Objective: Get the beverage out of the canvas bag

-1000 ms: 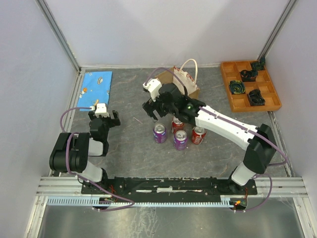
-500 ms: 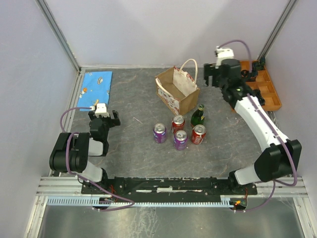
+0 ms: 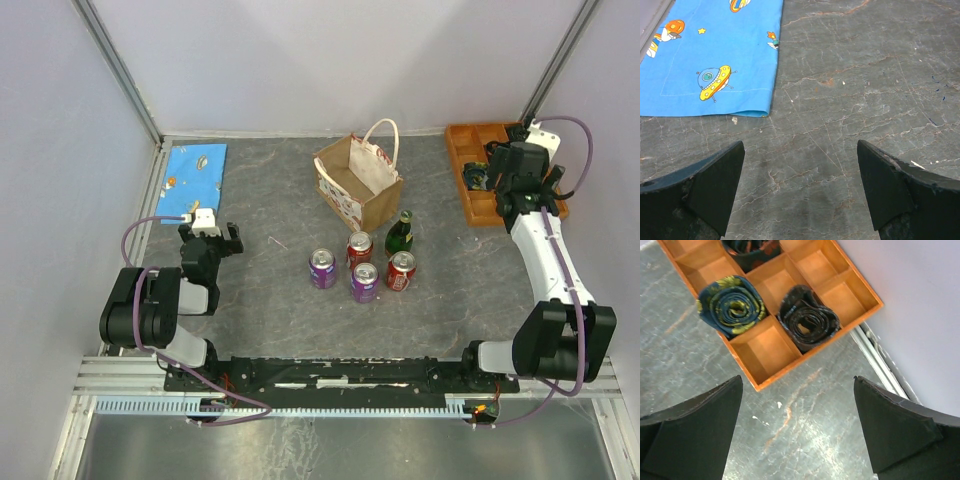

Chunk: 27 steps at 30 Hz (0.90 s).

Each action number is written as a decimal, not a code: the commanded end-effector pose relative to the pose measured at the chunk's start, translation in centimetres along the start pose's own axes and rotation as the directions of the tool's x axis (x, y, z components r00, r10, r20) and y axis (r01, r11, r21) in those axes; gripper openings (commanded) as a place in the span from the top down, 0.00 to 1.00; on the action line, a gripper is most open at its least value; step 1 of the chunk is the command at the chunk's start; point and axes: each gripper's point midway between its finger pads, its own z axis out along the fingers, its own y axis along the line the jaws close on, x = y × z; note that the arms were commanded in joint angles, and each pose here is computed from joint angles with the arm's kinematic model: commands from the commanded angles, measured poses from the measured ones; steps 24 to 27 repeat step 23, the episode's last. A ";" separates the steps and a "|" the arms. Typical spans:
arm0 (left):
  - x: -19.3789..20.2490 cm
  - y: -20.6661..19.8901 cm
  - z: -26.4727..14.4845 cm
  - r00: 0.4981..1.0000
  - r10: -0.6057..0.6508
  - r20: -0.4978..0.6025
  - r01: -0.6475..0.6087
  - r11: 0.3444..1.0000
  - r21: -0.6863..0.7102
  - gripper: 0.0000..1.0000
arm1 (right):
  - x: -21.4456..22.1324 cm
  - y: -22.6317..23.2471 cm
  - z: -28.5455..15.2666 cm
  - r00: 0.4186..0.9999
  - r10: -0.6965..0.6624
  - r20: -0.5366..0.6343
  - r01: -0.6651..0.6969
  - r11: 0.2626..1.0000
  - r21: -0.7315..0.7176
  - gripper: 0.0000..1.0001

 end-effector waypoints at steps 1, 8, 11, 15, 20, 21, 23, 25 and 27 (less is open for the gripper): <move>-1.7 0.0 0.6 0.998 -0.012 0.055 0.012 1.000 0.002 0.01 | -1.1 -2.7 -1.6 0.996 0.054 0.075 -0.063 0.990 0.126 0.01; -1.7 0.0 0.6 0.998 -0.013 0.054 0.013 1.000 0.002 0.01 | -0.8 -5.0 -2.4 0.993 0.088 0.072 -0.104 0.961 0.255 0.01; -1.7 0.0 0.6 0.998 -0.013 0.054 0.013 1.000 0.002 0.01 | -0.9 -5.3 -2.6 0.991 0.100 0.087 -0.120 0.956 0.267 0.01; -1.7 0.0 0.6 0.998 -0.013 0.055 0.013 1.000 0.002 0.01 | -1.0 -5.5 -2.6 0.989 0.106 0.101 -0.130 0.952 0.276 0.01; -1.7 0.0 0.6 0.998 -0.013 0.055 0.013 1.000 0.001 0.01 | -0.8 -6.2 -2.5 0.990 0.099 0.095 -0.125 0.937 0.326 0.01; -1.7 -0.1 0.6 0.998 -0.013 0.055 0.012 1.000 0.003 0.01 | -0.8 -6.2 -2.4 0.991 0.096 0.094 -0.121 0.937 0.327 0.01; -1.7 0.0 0.6 0.998 -0.012 0.054 0.012 1.000 0.003 0.01 | -0.8 -6.0 -2.4 0.991 0.096 0.094 -0.122 0.940 0.318 0.01; -1.7 0.0 0.6 0.998 -0.012 0.054 0.012 1.000 0.003 0.01 | -0.8 -6.0 -2.4 0.991 0.096 0.094 -0.122 0.940 0.318 0.01; -1.7 0.0 0.6 0.998 -0.012 0.054 0.012 1.000 0.003 0.01 | -0.8 -6.0 -2.4 0.991 0.096 0.094 -0.122 0.940 0.318 0.01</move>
